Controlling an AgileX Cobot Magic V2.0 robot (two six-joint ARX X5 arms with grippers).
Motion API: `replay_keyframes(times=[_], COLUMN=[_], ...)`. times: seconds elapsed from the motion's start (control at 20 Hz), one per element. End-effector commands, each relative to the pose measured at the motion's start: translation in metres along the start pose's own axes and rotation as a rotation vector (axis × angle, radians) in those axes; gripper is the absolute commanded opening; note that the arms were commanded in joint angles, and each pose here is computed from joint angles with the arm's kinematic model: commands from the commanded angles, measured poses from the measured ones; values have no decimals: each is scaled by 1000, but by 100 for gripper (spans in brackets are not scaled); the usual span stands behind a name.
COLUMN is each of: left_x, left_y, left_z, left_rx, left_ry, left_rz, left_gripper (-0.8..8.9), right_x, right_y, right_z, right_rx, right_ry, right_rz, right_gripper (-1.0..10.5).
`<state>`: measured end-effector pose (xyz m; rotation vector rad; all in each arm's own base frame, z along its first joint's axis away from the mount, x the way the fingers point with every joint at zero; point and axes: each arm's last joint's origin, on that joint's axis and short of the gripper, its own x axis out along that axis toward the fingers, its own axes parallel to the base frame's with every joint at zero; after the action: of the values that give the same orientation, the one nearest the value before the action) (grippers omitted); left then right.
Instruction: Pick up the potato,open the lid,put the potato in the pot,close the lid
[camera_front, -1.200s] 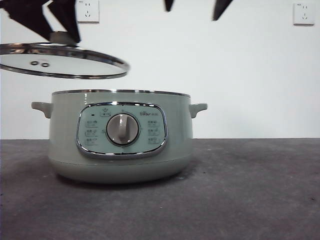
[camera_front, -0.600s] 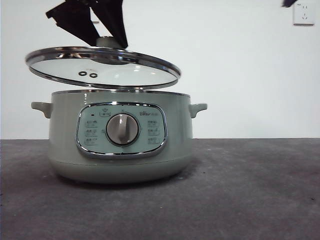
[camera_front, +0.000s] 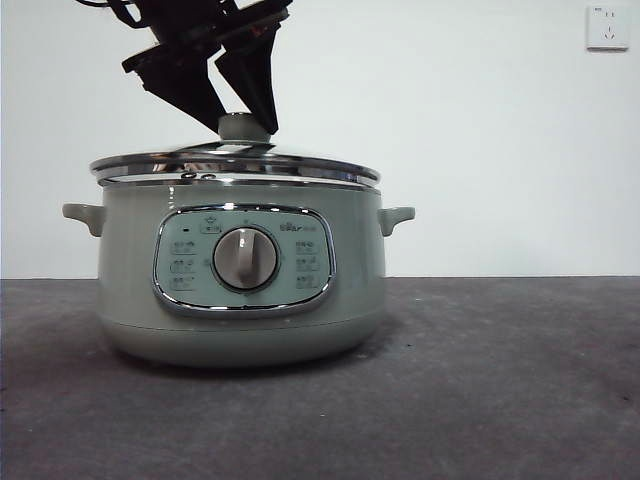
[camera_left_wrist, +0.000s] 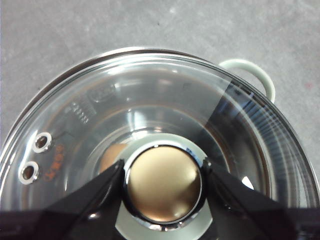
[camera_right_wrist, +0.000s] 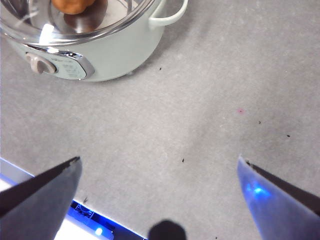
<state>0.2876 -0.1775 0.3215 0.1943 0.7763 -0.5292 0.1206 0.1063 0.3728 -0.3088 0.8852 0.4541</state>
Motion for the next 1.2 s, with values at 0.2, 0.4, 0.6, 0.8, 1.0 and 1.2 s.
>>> replay_keyframes(times=[0.2, 0.4, 0.6, 0.8, 1.0, 1.2], left_x=[20, 22, 22, 21, 7, -33], left_y=[2, 3, 3, 3, 2, -3], left_z=[-1, 1, 1, 3, 4, 3], left_rx=[21, 21, 17, -34, -31, -15], left_ry=[29, 16, 14, -3, -4, -38], left_rz=[22, 22, 19, 19, 15, 5], left_gripper=[-9, -9, 8, 638, 669, 669], right_x=[1, 1, 1, 1, 1, 2], right_y=[0, 0, 0, 0, 0, 0], right_z=[-2, -2, -2, -1, -1, -1], right_rx=[12, 12, 13, 14, 14, 13], right_ry=[8, 8, 1, -1, -1, 1], right_rz=[-4, -4, -3, -3, -3, -4], right_gripper=[629, 629, 629, 629, 629, 629])
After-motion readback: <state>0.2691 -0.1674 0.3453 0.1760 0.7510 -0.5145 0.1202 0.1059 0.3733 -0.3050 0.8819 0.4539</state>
